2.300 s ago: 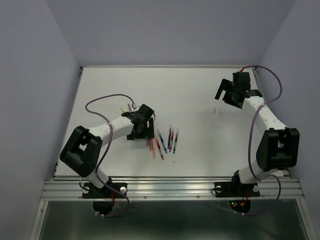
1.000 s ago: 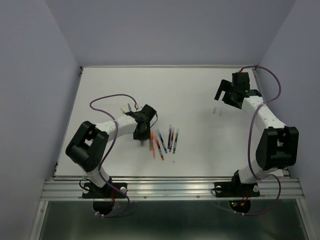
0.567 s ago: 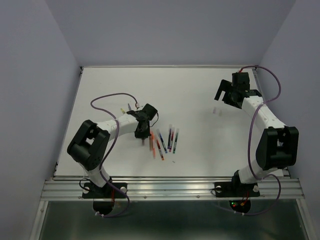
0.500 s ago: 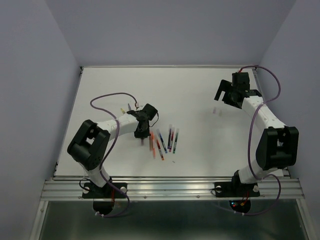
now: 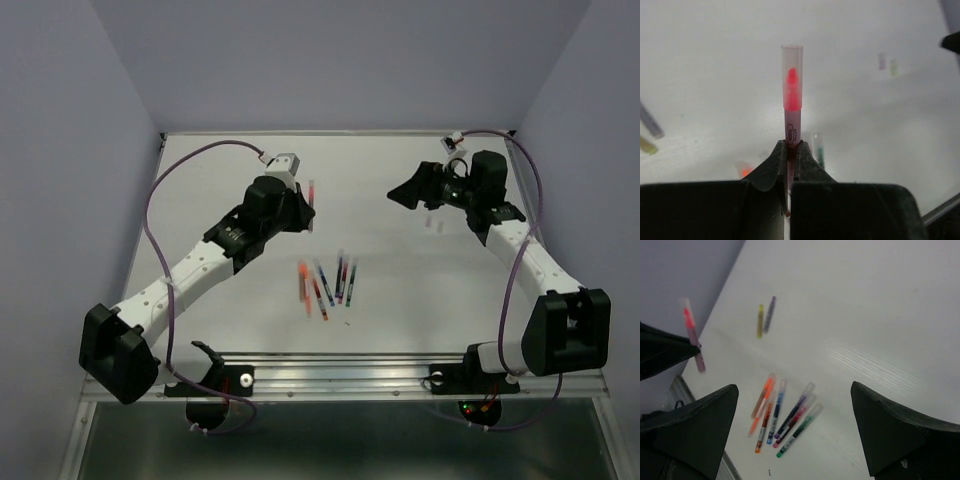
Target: Open the pen caps
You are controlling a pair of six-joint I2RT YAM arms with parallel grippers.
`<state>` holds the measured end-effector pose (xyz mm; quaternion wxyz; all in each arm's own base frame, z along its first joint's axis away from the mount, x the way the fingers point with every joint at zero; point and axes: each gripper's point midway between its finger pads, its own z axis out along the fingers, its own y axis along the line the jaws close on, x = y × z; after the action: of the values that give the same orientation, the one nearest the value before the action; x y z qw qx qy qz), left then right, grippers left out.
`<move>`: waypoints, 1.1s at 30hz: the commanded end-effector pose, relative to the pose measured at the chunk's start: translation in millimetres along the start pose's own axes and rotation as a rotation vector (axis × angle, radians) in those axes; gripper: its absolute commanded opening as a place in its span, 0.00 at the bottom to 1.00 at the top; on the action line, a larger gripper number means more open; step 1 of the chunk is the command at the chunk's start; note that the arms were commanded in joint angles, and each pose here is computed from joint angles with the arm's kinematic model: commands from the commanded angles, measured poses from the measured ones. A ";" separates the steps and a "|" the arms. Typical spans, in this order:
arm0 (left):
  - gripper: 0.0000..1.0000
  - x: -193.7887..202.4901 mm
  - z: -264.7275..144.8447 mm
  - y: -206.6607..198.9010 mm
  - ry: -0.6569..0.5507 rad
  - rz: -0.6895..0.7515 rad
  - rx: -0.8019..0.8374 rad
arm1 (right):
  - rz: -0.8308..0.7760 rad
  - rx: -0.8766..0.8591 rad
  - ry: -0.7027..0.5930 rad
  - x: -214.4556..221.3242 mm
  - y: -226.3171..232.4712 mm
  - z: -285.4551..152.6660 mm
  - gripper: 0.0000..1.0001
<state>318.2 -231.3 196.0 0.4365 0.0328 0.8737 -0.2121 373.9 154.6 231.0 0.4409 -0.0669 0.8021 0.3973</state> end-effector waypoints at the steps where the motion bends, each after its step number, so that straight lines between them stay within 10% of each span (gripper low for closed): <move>1: 0.00 -33.6 -24.0 -70.1 -0.148 0.095 0.395 | -0.216 -0.424 -0.033 -8.9 102.3 -7.0 1.00; 15: 0.00 -40.8 -36.1 -106.9 -0.185 0.118 0.597 | -0.190 -0.527 -0.175 -24.7 164.8 15.4 0.99; 33: 0.00 -38.3 -29.3 -126.8 -0.165 0.107 0.664 | -0.157 -0.498 -0.171 -26.2 163.6 32.6 0.54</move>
<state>290.3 -320.3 261.7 0.4627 0.1878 0.7459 -0.4407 332.5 278.6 304.8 0.4673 -0.1881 0.6658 0.5504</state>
